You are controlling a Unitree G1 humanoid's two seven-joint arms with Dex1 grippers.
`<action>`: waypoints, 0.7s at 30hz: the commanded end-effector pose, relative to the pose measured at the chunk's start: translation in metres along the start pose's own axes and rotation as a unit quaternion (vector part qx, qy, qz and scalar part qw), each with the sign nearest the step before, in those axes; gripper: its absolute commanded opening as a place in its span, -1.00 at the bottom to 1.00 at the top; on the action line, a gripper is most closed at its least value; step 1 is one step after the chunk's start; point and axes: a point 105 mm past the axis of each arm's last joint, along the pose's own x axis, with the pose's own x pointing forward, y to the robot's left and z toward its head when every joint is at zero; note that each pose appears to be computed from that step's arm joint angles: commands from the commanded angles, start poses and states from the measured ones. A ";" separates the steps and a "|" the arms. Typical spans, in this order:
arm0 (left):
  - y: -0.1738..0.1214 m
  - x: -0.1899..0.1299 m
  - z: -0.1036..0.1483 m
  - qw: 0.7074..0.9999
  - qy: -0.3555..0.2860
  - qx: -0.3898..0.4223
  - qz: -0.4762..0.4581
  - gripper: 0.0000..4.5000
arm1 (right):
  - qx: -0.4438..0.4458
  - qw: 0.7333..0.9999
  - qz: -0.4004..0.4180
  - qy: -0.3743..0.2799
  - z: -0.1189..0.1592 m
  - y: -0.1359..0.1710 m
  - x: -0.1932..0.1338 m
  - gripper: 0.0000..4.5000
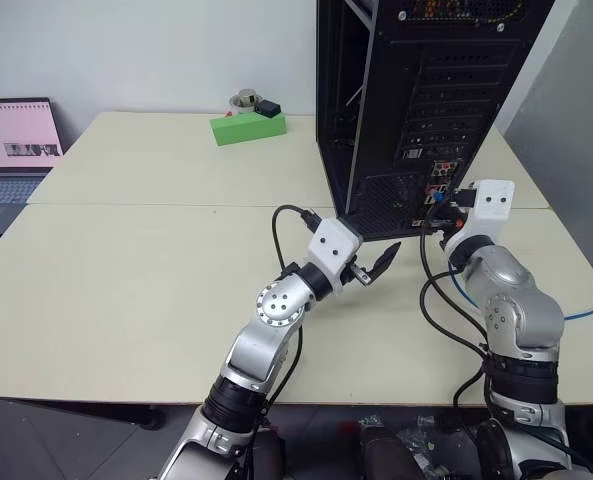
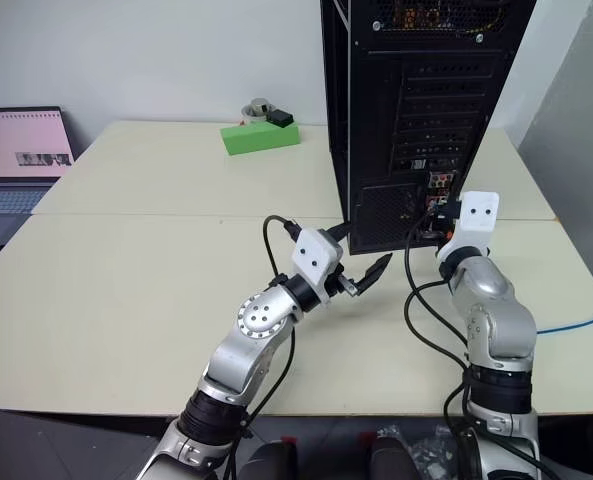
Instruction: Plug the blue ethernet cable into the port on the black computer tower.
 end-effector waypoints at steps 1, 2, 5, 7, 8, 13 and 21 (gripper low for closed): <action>-0.002 -0.001 0.014 1.000 -0.028 0.015 -0.003 0.88 | -0.001 0.999 0.020 -0.051 0.029 0.010 -0.003 -1.00; -0.002 -0.001 0.013 1.000 -0.027 0.015 -0.003 0.88 | 0.001 0.999 0.019 -0.051 0.029 0.010 -0.003 -1.00; -0.003 -0.001 0.014 0.999 -0.028 0.016 -0.004 0.88 | 0.008 0.999 0.014 -0.051 0.029 0.009 -0.003 -1.00; -0.003 -0.001 0.013 0.999 -0.027 0.016 -0.004 0.88 | 0.016 0.999 0.011 -0.048 0.029 0.008 -0.003 -1.00; -0.003 -0.001 0.013 0.999 -0.027 0.017 -0.005 0.88 | 0.021 0.999 0.008 -0.046 0.028 0.008 -0.002 -1.00; -0.003 -0.001 0.013 0.999 -0.026 0.017 -0.004 0.88 | 0.052 0.998 -0.006 -0.037 0.025 0.009 -0.001 -1.00; -0.003 -0.001 0.014 0.999 -0.027 0.016 -0.006 0.88 | 0.089 0.995 -0.012 -0.031 0.022 0.017 0.003 -1.00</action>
